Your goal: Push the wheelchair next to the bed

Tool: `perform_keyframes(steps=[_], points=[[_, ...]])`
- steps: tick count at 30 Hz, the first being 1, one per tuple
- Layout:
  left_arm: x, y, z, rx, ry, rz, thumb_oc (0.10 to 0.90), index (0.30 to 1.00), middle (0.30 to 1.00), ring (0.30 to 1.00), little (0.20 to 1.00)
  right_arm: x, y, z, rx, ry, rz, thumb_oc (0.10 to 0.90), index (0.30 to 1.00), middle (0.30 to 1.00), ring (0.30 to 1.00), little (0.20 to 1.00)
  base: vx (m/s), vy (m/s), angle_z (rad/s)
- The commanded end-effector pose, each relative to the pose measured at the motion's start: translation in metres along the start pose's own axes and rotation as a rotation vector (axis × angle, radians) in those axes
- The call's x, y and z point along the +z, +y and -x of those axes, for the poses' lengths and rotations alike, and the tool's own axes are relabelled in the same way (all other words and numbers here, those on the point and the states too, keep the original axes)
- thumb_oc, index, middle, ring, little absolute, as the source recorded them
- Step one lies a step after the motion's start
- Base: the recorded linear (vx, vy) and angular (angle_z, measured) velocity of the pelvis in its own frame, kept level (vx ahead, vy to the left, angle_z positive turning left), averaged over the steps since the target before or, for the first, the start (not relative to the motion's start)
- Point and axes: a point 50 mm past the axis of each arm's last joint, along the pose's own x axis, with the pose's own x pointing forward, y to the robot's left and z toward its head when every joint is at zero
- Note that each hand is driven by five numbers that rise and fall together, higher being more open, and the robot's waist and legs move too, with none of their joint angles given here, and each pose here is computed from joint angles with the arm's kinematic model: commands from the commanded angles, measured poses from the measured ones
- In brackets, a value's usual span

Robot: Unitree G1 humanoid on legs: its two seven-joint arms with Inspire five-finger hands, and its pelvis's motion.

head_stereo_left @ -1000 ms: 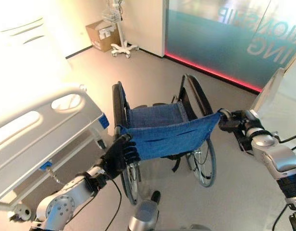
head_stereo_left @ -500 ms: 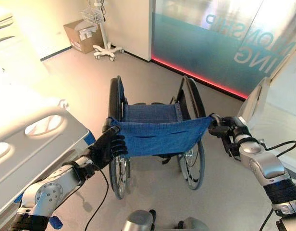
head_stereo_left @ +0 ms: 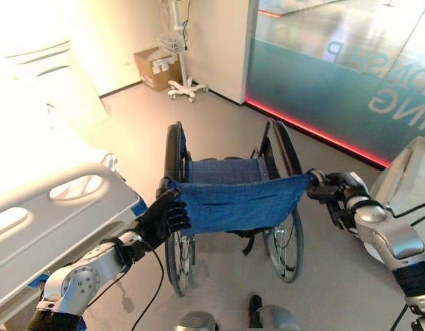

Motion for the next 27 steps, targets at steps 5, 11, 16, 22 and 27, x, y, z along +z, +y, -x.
perform_keyframes(steps=[5, 11, 16, 22, 27], points=[[0.066, -0.011, 0.02, -0.072, -0.368, 0.01, 0.4, 0.3, 0.3, 0.3, 0.3, 0.071, 0.002, 0.024, 0.132, -0.314, 0.021, 0.4, 0.3, 0.3, 0.3, 0.3, 0.34, -0.12, 0.07], [0.053, -0.009, 0.013, -0.047, -0.37, 0.009, 0.4, 0.3, 0.3, 0.3, 0.3, 0.06, 0.014, 0.014, 0.145, -0.305, 0.006, 0.4, 0.3, 0.3, 0.3, 0.3, 0.55, 0.014, 0.18], [0.059, -0.01, 0.014, -0.04, -0.39, 0.013, 0.4, 0.3, 0.3, 0.3, 0.3, 0.052, 0.02, 0.012, 0.168, -0.314, 0.011, 0.4, 0.3, 0.3, 0.3, 0.3, 0.52, 0.073, -0.47], [0.069, -0.006, 0.012, -0.036, -0.368, 0.005, 0.4, 0.3, 0.3, 0.3, 0.3, 0.048, 0.023, 0.008, 0.149, -0.314, 0.035, 0.4, 0.3, 0.3, 0.3, 0.3, 0.47, 0.126, -0.48], [0.077, -0.006, 0.009, -0.063, -0.356, -0.005, 0.4, 0.3, 0.3, 0.3, 0.3, 0.057, 0.029, 0.005, 0.176, -0.346, 0.057, 0.4, 0.3, 0.3, 0.3, 0.3, 0.35, 0.089, -0.03]])
